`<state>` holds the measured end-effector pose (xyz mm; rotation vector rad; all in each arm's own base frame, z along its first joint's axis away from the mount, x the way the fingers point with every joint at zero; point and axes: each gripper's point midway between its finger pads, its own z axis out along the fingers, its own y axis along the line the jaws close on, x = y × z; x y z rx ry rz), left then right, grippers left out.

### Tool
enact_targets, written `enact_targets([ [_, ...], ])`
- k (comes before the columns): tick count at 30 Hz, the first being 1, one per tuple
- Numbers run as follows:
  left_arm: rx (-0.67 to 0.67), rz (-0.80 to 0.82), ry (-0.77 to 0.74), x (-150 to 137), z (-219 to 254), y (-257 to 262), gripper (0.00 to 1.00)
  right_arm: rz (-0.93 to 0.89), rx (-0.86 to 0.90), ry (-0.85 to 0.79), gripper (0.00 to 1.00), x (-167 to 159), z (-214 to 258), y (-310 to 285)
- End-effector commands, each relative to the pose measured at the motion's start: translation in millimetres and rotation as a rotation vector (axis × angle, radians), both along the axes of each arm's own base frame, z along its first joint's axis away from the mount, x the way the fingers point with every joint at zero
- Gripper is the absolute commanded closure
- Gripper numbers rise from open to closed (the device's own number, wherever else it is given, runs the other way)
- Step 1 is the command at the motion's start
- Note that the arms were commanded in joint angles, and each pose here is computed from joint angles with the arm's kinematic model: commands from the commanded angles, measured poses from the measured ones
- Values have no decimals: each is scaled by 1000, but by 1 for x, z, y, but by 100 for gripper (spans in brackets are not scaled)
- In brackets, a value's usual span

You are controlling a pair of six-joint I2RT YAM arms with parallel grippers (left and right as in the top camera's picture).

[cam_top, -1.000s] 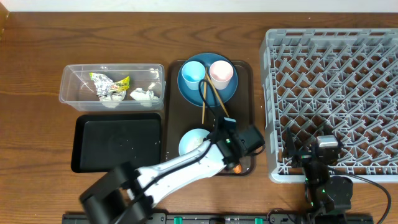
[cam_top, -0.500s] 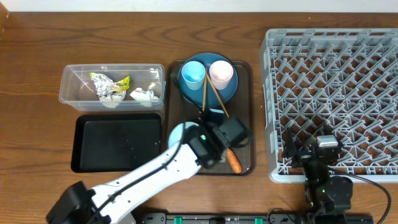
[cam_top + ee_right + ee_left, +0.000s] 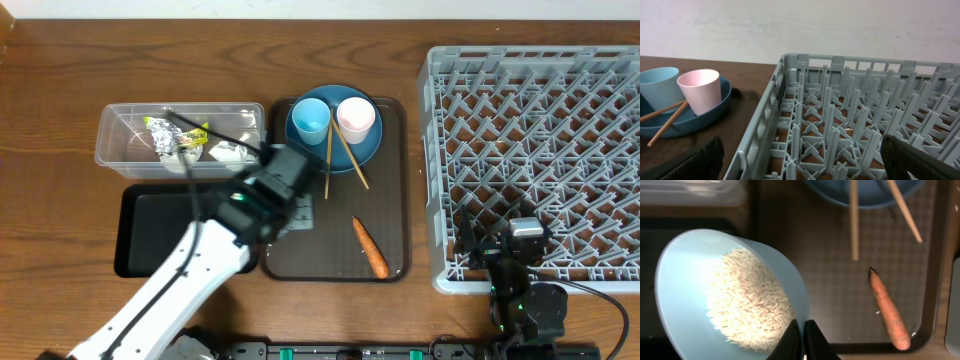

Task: Sort waste into correct bins and load items into the dishwasher rack
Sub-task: 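Lift the rice bowl with the left gripper and carry it left over the black tray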

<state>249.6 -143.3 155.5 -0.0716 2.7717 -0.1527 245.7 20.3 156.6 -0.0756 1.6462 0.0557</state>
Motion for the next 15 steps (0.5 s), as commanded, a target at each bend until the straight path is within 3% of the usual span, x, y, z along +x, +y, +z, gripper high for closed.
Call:
enact_targets([
  [1, 7, 17, -11, 3, 7, 24, 94, -20, -11, 5, 1, 0, -2, -5],
  [15, -142, 195, -47, 19, 29, 98, 94, -20, -11, 5, 1, 0, -2, -5],
])
